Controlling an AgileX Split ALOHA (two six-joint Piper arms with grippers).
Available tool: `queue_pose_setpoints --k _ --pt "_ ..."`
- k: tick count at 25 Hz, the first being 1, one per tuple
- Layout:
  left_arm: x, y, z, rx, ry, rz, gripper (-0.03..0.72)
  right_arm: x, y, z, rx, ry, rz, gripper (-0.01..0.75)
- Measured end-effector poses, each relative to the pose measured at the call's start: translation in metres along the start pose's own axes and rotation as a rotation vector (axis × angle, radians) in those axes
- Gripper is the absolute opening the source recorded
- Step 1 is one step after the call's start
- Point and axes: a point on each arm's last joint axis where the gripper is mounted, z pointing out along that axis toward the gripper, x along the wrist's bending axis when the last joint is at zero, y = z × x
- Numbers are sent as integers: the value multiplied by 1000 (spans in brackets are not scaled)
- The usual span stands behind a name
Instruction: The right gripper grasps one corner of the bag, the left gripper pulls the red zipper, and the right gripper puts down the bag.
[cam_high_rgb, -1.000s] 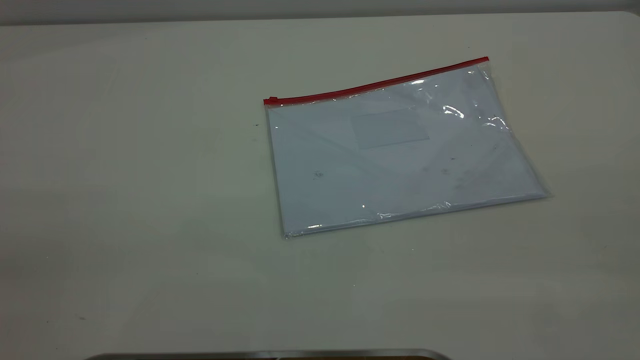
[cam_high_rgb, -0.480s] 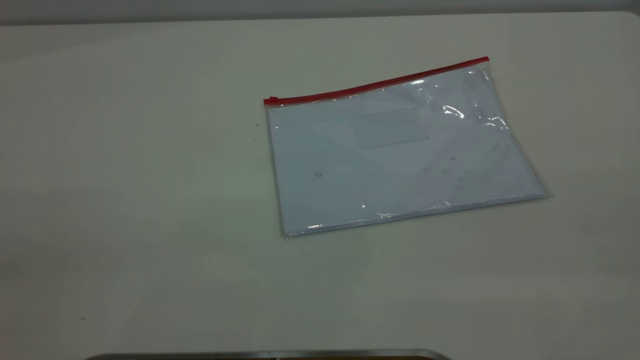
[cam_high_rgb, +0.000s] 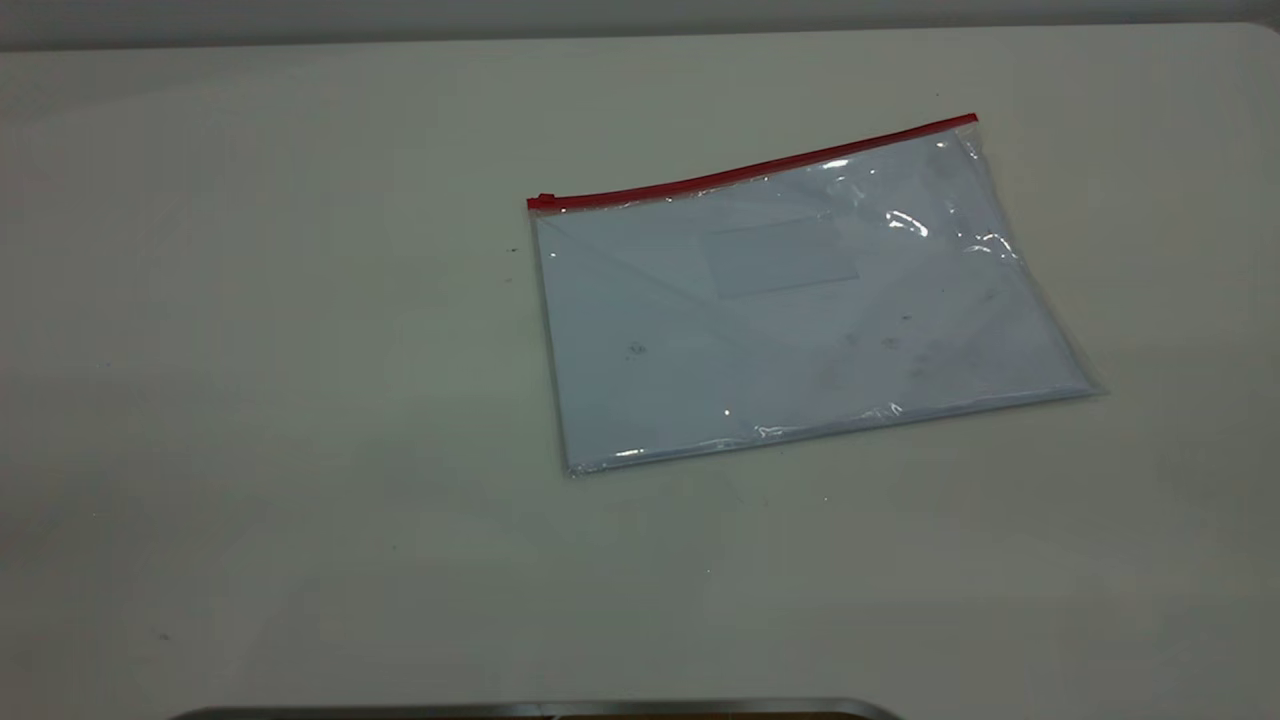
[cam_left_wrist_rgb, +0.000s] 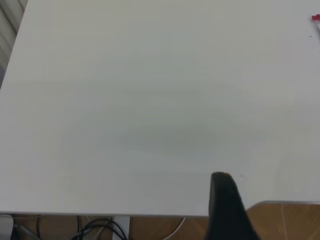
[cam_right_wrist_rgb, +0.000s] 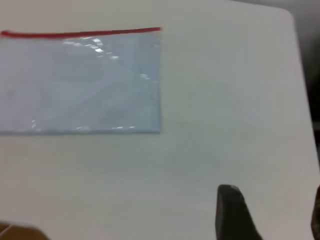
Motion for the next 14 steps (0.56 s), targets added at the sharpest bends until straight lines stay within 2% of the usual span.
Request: queue_pose_setpoints --k 3,14 --pt "0 0 0 0 0 0 515 -2 0 0 1 -25 29 412" --pt "0 0 0 0 0 0 515 -3 0 0 2 -29 39 412"
